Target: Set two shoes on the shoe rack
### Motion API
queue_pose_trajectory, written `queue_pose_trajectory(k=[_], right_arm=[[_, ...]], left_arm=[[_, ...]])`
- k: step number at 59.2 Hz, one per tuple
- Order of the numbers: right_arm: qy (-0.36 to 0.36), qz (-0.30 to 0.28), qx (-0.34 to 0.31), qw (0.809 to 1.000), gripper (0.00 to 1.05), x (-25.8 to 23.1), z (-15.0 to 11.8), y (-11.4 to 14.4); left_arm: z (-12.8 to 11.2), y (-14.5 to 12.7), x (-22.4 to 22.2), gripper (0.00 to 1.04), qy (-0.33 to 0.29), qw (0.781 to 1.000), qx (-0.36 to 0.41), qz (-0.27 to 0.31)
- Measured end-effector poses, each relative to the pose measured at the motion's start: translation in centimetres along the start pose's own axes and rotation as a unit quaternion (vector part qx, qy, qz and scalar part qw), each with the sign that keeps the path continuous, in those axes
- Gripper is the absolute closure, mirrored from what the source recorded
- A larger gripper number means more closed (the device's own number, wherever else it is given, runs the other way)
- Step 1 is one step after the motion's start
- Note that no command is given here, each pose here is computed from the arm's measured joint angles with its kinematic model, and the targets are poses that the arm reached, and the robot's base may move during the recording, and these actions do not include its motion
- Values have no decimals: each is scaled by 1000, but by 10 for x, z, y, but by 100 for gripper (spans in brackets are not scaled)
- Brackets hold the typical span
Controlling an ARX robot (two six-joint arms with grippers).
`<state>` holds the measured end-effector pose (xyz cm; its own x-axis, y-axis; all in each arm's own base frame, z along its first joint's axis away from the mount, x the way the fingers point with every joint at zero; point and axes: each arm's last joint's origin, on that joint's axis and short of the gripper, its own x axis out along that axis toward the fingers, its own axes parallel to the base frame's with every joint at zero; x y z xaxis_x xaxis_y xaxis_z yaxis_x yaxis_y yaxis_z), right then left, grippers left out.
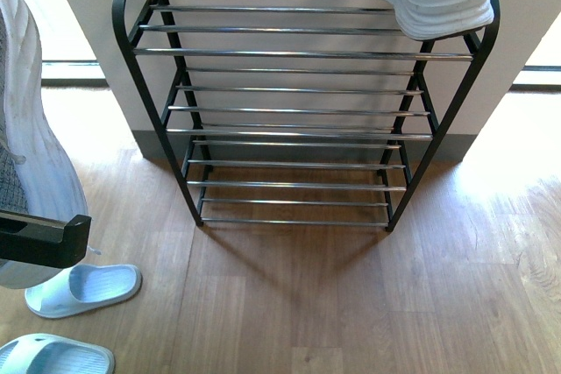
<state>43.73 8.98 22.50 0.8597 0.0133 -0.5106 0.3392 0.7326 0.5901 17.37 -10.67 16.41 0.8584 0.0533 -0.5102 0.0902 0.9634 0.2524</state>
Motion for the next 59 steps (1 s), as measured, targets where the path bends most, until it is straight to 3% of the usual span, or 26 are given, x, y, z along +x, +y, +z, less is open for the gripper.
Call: queue_pose_trajectory(k=[16, 35, 47, 59], right_arm=[[-9, -50, 11, 999, 103, 44, 1, -28], [-16, -37, -15, 999, 103, 59, -1, -34], [-18, 6, -49, 999, 73, 51, 0, -30], [-18, 70, -93, 993, 41, 10, 6, -16]], left_arm=[[0, 0, 0, 103, 0, 1000, 0, 0], [0, 0, 0, 103, 0, 1000, 0, 0], [0, 0, 0, 103, 0, 1000, 0, 0], [0, 0, 0, 103, 0, 1000, 0, 0]])
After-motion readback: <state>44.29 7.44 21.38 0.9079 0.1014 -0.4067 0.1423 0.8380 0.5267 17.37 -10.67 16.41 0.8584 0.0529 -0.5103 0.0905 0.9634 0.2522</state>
